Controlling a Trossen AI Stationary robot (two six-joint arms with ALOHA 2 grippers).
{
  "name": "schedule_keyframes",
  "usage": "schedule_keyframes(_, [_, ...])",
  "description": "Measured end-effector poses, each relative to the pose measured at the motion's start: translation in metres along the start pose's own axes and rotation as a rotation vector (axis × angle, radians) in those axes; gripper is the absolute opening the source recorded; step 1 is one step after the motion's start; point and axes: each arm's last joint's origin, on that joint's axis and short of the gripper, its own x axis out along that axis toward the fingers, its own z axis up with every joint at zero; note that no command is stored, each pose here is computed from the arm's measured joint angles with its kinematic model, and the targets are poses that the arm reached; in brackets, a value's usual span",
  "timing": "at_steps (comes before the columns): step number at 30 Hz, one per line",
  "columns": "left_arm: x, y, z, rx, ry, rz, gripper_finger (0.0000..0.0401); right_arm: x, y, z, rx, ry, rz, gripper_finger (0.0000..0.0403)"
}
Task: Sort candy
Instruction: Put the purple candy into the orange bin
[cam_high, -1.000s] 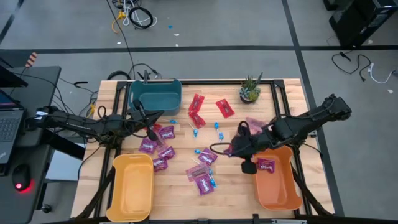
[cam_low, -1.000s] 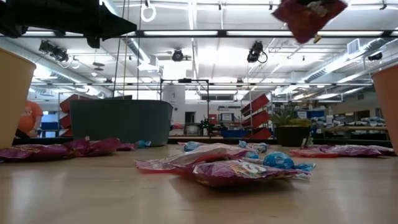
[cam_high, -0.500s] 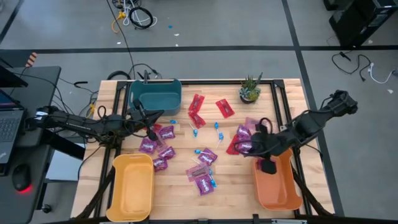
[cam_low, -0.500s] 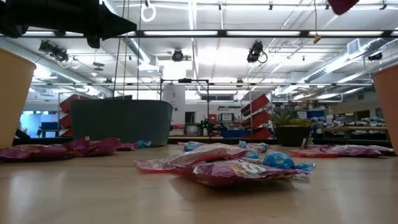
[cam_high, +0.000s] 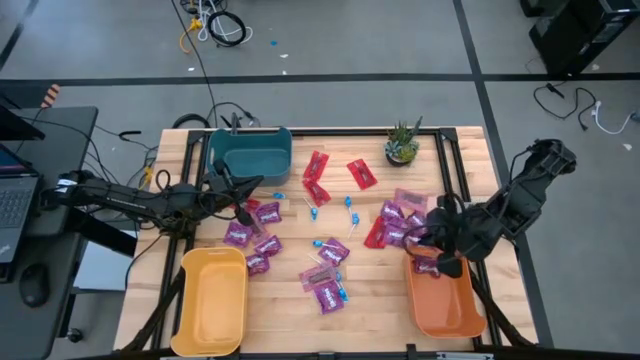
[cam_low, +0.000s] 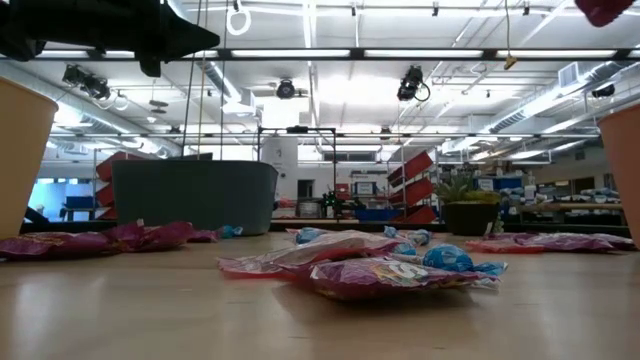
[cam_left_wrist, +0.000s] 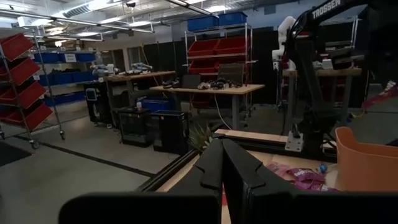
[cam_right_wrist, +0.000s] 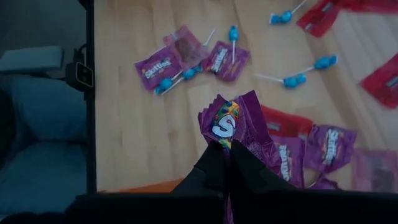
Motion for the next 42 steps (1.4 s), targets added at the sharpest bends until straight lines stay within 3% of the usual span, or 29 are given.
schedule_keyframes(15, [0.000,0.000,0.000,-0.001,0.000,0.000,0.0006,-0.010,0.009,-0.025,0.092,0.041,-0.020,0.0000])
schedule_keyframes(28, [0.000,0.001,0.001,-0.007,-0.005,0.027,0.0006,-0.015,0.012,-0.042,0.280,0.077,-0.064,0.0000])
schedule_keyframes(35, [0.000,0.001,0.001,-0.046,-0.008,0.027,0.0006,0.001,0.015,-0.061,0.368,0.151,-0.099,0.0000])
schedule_keyframes(42, [0.000,0.002,0.005,-0.095,-0.048,0.031,0.0006,0.024,0.020,-0.085,0.382,0.185,-0.082,0.0000])
